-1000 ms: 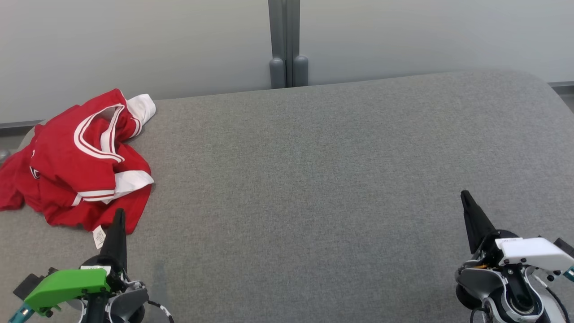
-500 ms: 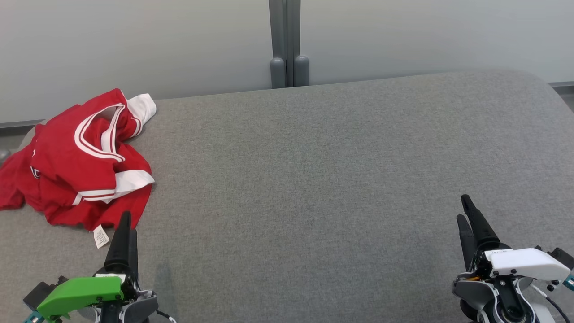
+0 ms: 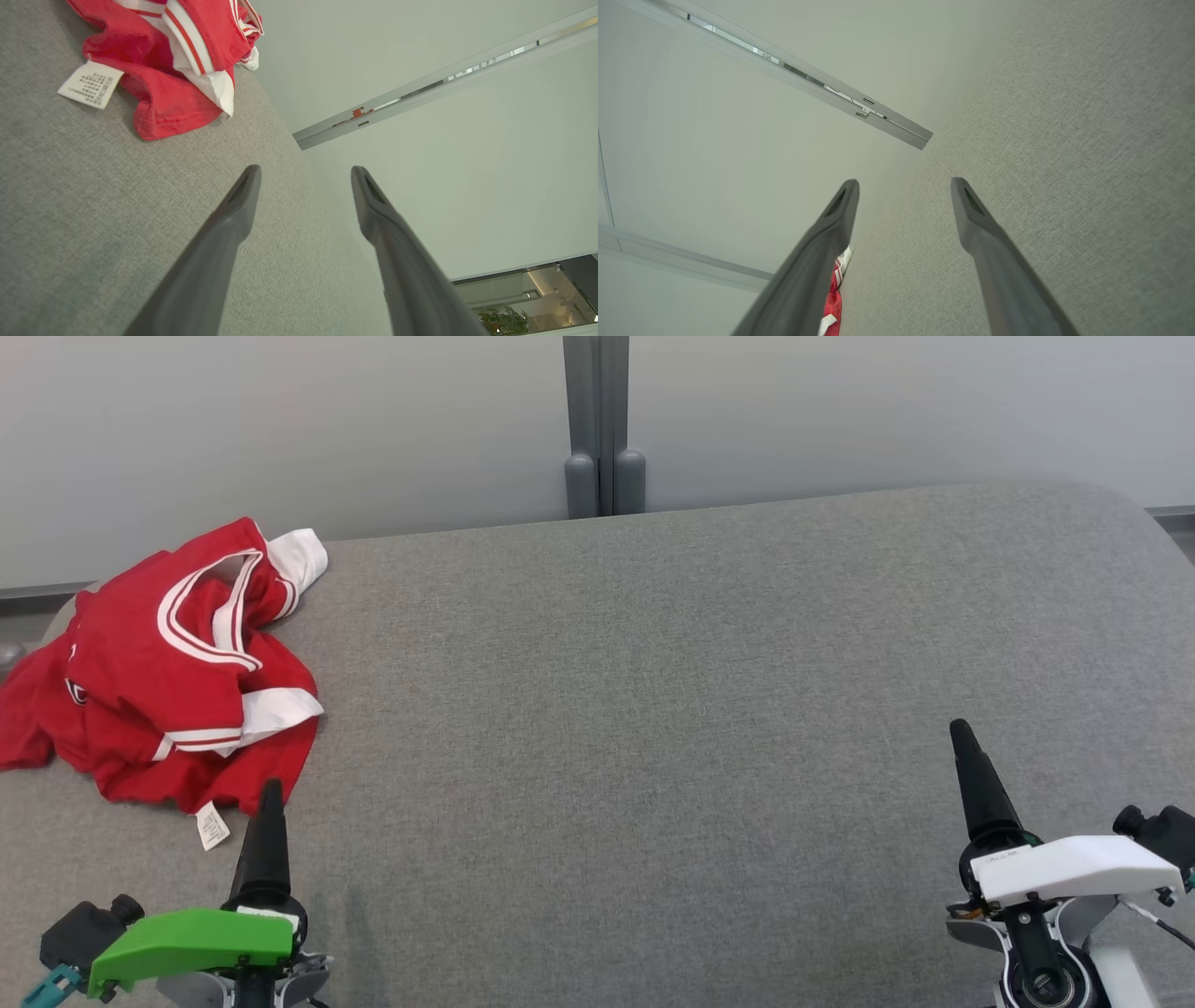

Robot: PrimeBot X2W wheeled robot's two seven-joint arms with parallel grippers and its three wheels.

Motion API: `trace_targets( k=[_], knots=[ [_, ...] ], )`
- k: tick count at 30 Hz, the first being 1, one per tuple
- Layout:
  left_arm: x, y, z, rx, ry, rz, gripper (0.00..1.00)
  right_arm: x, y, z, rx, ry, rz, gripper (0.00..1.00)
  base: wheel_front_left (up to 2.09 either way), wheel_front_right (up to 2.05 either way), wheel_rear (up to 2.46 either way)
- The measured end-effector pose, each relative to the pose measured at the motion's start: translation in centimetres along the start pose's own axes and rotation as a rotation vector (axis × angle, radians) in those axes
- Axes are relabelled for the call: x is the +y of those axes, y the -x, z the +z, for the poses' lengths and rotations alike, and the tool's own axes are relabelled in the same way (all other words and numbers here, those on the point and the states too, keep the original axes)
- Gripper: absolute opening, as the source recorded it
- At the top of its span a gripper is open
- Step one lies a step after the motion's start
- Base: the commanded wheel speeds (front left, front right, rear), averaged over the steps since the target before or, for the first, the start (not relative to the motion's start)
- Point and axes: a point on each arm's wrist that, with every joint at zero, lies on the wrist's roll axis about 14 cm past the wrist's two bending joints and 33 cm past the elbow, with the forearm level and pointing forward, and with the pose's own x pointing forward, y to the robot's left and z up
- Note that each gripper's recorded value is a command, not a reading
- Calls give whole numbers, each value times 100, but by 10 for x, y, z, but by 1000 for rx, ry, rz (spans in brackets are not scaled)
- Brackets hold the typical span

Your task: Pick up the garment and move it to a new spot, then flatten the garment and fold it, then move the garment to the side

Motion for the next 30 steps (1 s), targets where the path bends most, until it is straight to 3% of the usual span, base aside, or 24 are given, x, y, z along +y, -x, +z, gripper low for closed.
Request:
trace_targets(
  k=[12, 30],
  knots=[
    [-4, 2, 6, -22, -310, -1, 100, 12, -1, -2, 2, 323, 48, 100, 0, 0, 0],
    [-7, 8, 7, -33, -619, -21, 100, 18, 1, -1, -18, 613, 84, 100, 0, 0, 0]
  ],
)
